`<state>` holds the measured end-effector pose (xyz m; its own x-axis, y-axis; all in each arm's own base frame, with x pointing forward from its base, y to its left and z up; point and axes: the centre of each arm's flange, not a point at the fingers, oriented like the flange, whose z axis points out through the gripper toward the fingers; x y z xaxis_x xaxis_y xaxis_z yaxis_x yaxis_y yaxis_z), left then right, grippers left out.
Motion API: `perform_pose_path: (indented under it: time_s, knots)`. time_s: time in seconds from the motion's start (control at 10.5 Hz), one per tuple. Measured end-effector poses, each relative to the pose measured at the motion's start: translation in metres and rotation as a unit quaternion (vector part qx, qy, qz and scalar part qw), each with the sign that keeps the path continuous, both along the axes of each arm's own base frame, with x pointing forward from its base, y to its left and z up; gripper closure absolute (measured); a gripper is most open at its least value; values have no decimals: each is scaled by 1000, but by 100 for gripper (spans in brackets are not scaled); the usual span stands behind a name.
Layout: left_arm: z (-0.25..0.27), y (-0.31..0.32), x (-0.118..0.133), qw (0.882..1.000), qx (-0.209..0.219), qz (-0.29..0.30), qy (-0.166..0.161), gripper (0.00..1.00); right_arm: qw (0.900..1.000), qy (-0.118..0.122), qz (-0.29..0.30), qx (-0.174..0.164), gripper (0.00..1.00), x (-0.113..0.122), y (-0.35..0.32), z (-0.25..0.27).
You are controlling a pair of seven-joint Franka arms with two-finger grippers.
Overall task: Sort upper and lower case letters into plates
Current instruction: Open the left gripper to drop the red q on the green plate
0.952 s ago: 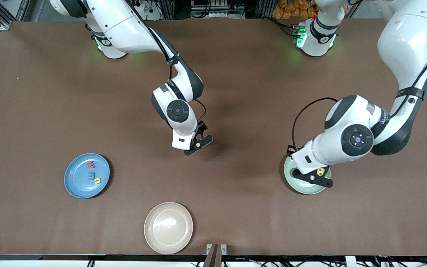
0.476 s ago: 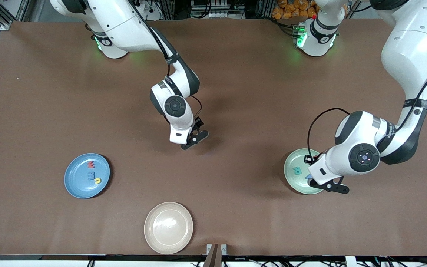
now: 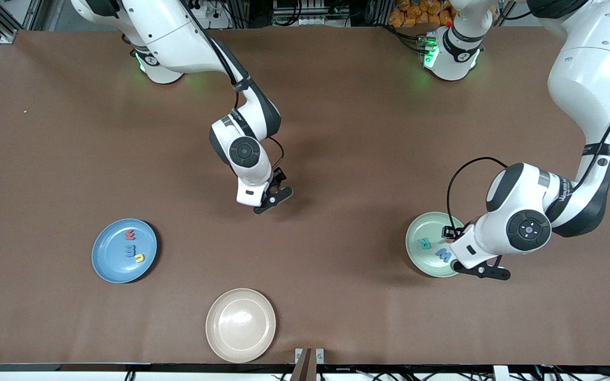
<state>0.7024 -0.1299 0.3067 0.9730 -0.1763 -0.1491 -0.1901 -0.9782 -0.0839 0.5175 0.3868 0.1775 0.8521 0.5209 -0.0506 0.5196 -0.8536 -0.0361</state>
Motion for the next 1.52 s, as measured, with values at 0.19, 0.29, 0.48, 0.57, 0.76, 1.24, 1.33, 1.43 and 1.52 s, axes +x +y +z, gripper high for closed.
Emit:
perform_pose_path:
  time_s: [0.19,0.29,0.48,0.57,0.76,1.24,1.33,1.43,1.52]
  knots:
    - [20,5,5,1000,1,5,-18,0,1000,-4,-4,1,10,0,-6,-5]
    - [37,7,7,999,3,7,-33,0,1000,-5,-5,1,25,1,-8,-5]
    - [95,9,7,997,14,11,-77,0,1000,-9,-8,3,59,4,-10,1]
    - [124,11,3,995,23,13,-96,0,1000,-9,-8,3,63,4,-10,2]
    - [168,21,-7,992,41,24,-114,0,1000,-12,-13,5,63,6,-11,6]
    - [227,44,-26,991,18,41,-123,0,991,-32,-126,16,63,92,-156,58]
    - [234,55,-28,992,9,35,-122,0,988,-35,-149,12,63,110,-211,58]
    - [240,66,-29,992,3,38,-121,0,985,-41,-167,4,63,124,-268,59]
    - [247,75,-32,992,-2,43,-121,0,982,-50,-182,-6,63,137,-325,62]
